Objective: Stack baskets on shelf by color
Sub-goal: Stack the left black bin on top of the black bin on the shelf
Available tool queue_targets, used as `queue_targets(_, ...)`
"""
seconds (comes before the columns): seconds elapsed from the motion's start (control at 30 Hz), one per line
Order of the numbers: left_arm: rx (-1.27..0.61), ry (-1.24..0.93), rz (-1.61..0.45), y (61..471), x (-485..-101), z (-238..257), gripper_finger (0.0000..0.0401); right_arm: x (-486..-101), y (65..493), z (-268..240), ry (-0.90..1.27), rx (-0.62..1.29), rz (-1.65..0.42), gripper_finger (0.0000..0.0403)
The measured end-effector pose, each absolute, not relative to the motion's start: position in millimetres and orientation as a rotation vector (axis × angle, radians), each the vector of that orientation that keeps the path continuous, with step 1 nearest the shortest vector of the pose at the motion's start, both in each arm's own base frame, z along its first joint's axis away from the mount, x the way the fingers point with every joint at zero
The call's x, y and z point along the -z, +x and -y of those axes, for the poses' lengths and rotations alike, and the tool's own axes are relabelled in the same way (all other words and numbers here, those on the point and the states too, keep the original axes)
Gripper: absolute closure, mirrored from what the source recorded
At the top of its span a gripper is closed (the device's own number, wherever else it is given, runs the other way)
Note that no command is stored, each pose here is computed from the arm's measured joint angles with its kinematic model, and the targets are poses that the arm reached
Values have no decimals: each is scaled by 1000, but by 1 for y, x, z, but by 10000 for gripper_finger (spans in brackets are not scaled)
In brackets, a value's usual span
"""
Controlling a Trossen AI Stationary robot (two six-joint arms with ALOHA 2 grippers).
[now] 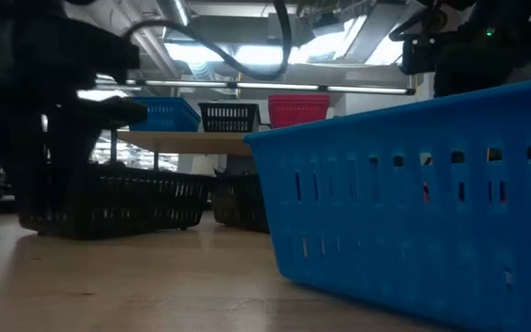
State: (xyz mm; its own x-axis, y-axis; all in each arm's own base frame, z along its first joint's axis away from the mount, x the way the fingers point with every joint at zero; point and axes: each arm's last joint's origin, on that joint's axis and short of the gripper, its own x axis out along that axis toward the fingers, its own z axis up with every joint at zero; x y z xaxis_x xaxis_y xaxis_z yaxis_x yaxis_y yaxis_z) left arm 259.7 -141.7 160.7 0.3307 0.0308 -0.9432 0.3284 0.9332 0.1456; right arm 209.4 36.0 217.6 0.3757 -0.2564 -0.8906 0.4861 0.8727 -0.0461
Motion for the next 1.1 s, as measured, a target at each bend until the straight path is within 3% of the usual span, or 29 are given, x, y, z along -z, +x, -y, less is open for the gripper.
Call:
queue_targets(0.07, 186, 325, -1230, 261, -159, 141, 329, -218, 211, -37, 270, 468, -1077, 321)
queue_targets(0.2, 211, 306, -1291, 255, -176, 141, 389, -219, 213, -37, 313, 475, -1050, 321)
queue_targets(0.37, 215, 275, -1255, 247, -234, 149, 399, -220, 216, -38, 324, 468, -1022, 321)
queue_targets(0.53, 70, 428, -980, 240, -323, 129, 400, -223, 221, -38, 329, 469, -952, 321)
queue_targets(0.67, -168, 534, -775, 236, -386, 90, 401, -225, 225, -39, 345, 456, -907, 321)
queue_targets(0.83, -337, 426, -691, 233, -437, 14, 401, -226, 227, -40, 327, 436, -892, 321)
queue_targets(1.0, -307, 338, -717, 243, -442, -58, 401, -226, 228, -40, 314, 426, -883, 321)
queue_targets(1.1, -306, 287, -811, 255, -423, -98, 401, -226, 228, -40, 314, 427, -884, 321)
